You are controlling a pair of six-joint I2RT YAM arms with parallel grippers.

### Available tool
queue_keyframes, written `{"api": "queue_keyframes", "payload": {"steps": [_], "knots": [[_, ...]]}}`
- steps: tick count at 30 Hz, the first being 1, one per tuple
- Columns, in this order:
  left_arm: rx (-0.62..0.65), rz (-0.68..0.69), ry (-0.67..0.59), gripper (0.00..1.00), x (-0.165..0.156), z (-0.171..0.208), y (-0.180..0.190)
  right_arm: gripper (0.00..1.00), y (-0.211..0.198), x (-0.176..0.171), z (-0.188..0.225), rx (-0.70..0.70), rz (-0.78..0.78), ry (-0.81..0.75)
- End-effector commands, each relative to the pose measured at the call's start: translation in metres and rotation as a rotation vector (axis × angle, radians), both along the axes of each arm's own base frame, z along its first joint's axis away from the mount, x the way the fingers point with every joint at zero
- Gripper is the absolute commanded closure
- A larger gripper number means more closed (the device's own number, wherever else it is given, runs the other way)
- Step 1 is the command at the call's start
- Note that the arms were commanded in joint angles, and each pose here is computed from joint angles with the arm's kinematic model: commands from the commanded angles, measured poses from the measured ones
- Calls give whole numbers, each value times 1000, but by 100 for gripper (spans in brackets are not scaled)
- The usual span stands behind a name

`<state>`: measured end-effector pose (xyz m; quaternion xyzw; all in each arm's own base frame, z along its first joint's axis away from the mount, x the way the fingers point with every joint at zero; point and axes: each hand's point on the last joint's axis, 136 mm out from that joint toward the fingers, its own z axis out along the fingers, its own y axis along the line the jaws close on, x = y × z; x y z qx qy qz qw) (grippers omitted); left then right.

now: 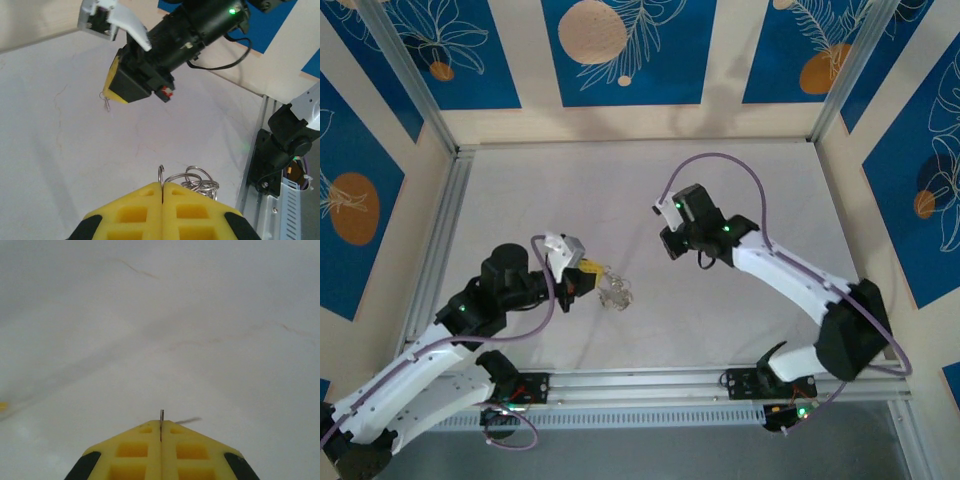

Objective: Put the keys on the keyring

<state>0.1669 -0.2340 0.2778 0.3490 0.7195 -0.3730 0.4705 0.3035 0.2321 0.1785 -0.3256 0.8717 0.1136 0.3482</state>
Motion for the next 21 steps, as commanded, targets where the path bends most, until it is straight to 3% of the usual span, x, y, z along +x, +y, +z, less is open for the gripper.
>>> {"api": "queue_keyframes", "payload": {"steps": [1,4,12,21], "knots": [[-50,-57,-133,100,-13,43,4,100,25,-36,43,174,222,-102],[-46,-94,-161,100,-22,53,6,100,29,-65,79,267,312,-187],[-42,-295,-249,100,-61,75,4,100,37,-141,156,512,582,-196],[-42,-438,-252,100,-69,82,-12,100,37,-196,176,653,815,-102]]}}
